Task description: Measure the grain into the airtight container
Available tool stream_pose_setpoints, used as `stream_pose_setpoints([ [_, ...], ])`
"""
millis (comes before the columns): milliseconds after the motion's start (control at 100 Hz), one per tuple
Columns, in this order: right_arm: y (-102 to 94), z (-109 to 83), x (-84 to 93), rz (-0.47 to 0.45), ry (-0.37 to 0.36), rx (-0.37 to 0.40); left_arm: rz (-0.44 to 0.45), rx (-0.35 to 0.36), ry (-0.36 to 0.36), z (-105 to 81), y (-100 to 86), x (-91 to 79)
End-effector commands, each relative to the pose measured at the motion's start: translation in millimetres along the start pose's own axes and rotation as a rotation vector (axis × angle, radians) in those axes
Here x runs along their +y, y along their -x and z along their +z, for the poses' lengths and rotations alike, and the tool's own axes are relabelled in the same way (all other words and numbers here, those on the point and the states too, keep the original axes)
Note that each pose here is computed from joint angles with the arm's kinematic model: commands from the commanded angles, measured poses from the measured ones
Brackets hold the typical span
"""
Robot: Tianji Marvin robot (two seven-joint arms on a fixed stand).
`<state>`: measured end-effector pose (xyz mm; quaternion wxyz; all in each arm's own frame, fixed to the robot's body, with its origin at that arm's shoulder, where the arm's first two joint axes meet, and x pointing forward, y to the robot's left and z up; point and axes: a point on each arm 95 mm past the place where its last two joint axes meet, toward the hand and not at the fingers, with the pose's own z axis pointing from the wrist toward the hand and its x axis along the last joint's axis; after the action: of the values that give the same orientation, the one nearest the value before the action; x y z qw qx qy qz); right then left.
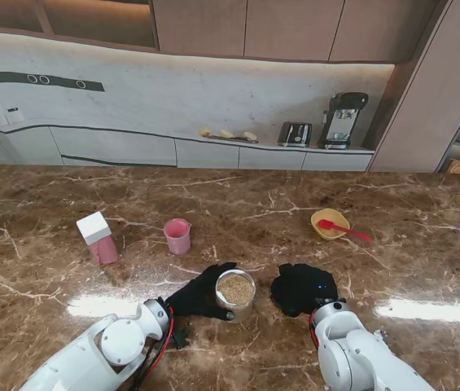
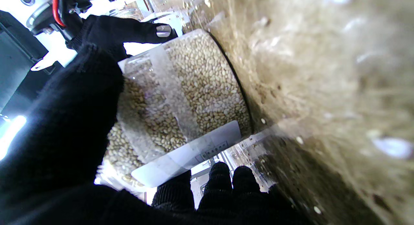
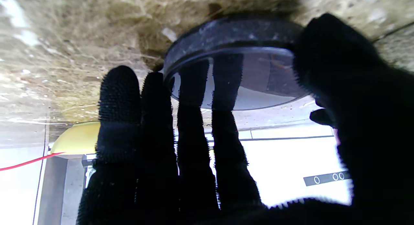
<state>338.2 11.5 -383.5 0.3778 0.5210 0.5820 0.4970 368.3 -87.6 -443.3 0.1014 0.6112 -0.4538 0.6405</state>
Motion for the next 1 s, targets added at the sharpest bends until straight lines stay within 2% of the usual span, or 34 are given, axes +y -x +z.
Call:
stream_pose_setpoints([
  [0, -3.7, -8.9, -5.6, 0.030, -0.024, 0.004, -0.022, -0.115, 0.049, -22.0, 34.7, 24.0],
  [300, -12.2, -19.9, 45.1, 0.079, 0.079, 0.072, -0.018, -0.113, 0.053, -21.5, 35.5, 23.9],
  [500, -30.1, -23.9, 69.0, 0.070, 0.083, 0.165, -0.016, -0.113, 0.055, -21.3, 35.9, 24.1],
  [720, -50.5, -20.9, 81.2, 0.024, 0.043, 0.254, -0.014, -0.113, 0.054, -21.0, 36.2, 24.1],
  [990, -71.0, -9.6, 80.7, -0.044, -0.023, 0.314, -0.013, -0.113, 0.054, -21.0, 36.6, 23.6],
])
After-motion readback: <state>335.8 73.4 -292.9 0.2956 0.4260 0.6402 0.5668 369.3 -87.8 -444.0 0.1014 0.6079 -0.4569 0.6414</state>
